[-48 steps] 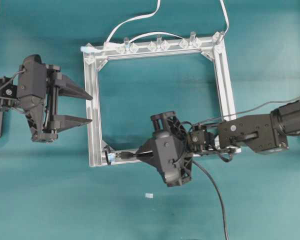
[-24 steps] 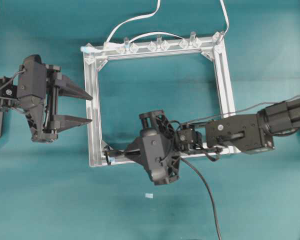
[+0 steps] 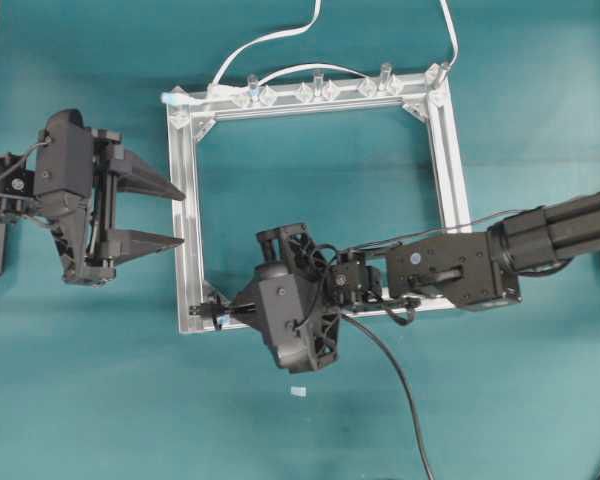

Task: Insert the wire through the string loop located on the left side.
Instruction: 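Push the USB plug through the black zip-tie loop with the right gripper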

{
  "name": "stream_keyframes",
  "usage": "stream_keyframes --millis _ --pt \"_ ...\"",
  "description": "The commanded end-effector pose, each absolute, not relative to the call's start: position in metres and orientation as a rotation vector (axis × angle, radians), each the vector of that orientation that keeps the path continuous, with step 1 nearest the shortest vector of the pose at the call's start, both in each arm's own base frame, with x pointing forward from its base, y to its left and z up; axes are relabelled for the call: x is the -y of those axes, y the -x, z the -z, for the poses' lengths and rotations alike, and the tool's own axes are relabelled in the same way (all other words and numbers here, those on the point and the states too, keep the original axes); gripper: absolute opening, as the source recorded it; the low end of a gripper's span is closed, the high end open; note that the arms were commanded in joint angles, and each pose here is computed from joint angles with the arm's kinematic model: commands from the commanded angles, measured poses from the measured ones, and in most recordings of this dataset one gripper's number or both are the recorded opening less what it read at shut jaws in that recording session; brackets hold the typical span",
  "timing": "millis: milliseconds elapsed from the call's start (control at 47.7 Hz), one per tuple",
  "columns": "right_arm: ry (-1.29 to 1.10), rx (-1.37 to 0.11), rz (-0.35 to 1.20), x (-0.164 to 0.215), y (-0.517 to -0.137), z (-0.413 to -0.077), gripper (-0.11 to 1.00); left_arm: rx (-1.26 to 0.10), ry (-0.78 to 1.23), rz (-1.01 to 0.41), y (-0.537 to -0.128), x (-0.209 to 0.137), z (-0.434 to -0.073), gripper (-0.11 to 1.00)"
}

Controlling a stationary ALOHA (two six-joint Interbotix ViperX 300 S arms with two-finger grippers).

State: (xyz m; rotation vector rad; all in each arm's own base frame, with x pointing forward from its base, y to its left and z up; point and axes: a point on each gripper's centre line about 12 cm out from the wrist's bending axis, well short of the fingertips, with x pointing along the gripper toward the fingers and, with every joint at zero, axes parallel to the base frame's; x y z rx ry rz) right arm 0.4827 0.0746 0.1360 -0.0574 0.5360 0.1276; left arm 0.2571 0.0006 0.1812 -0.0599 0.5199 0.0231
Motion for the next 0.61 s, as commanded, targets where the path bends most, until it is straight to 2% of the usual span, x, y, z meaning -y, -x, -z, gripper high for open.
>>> stream_keyframes --millis 0,587 --pt "0.056 -0.482 -0.128 -0.0753 -0.4917 -0.1556 0.10 -0.497 0.052 -0.017 -0.2594 0.0003 -0.1874 0.69" --pt "0.055 -0.473 -0.125 -0.0744 -0.4960 -0.1576 0.10 -0.497 0.052 -0.010 -0.2597 0.0023 -0.1877 0.69"
